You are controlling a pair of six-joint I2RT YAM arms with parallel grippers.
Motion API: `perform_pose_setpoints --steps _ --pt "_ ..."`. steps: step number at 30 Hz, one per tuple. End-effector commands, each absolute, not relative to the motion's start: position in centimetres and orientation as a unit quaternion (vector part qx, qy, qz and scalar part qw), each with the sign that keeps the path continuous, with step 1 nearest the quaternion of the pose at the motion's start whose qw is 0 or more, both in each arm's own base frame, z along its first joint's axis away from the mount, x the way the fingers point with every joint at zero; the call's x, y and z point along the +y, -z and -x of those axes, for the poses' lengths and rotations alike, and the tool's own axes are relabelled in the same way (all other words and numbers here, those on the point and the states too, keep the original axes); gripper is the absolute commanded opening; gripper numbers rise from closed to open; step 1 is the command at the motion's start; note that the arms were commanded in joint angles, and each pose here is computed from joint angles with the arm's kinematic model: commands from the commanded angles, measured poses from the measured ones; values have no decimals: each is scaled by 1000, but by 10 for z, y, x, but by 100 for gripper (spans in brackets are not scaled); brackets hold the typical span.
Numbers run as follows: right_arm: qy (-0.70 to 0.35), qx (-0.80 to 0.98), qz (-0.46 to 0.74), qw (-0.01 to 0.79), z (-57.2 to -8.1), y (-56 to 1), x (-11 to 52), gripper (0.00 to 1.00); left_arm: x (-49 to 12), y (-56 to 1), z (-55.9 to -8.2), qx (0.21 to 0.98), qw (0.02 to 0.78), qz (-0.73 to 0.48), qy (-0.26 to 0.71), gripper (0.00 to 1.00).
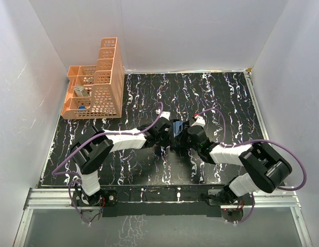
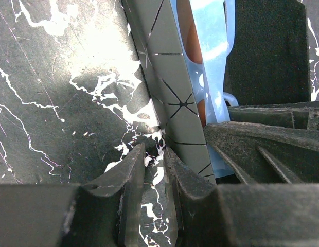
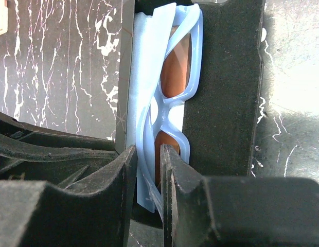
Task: Organize the sunglasses
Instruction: Place the sunglasses in the sunglasses case.
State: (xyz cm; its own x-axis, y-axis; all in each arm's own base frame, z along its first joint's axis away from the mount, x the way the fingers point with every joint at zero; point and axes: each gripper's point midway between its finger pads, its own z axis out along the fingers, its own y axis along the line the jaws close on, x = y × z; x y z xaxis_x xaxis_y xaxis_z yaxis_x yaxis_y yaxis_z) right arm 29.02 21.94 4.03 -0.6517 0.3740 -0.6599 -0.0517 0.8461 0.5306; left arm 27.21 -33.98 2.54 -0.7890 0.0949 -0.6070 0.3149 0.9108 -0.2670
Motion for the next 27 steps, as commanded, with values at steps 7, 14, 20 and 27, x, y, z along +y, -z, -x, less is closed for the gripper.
perform_pose_setpoints --steps 7,14,20,27 --pt "-262 853 -77 446 -297 -66 216 27 -351 -39 -277 922 316 -112 193 21" --pt "-249 851 -81 456 -300 -75 209 28 -351 -40 -277 922 317 -113 192 20" --pt "-229 846 -97 471 -305 -80 191 22 -350 -40 -279 921 321 -116 187 20" --pt "-226 850 -110 463 -315 -71 180 17 -353 -39 -285 921 325 -122 178 20"
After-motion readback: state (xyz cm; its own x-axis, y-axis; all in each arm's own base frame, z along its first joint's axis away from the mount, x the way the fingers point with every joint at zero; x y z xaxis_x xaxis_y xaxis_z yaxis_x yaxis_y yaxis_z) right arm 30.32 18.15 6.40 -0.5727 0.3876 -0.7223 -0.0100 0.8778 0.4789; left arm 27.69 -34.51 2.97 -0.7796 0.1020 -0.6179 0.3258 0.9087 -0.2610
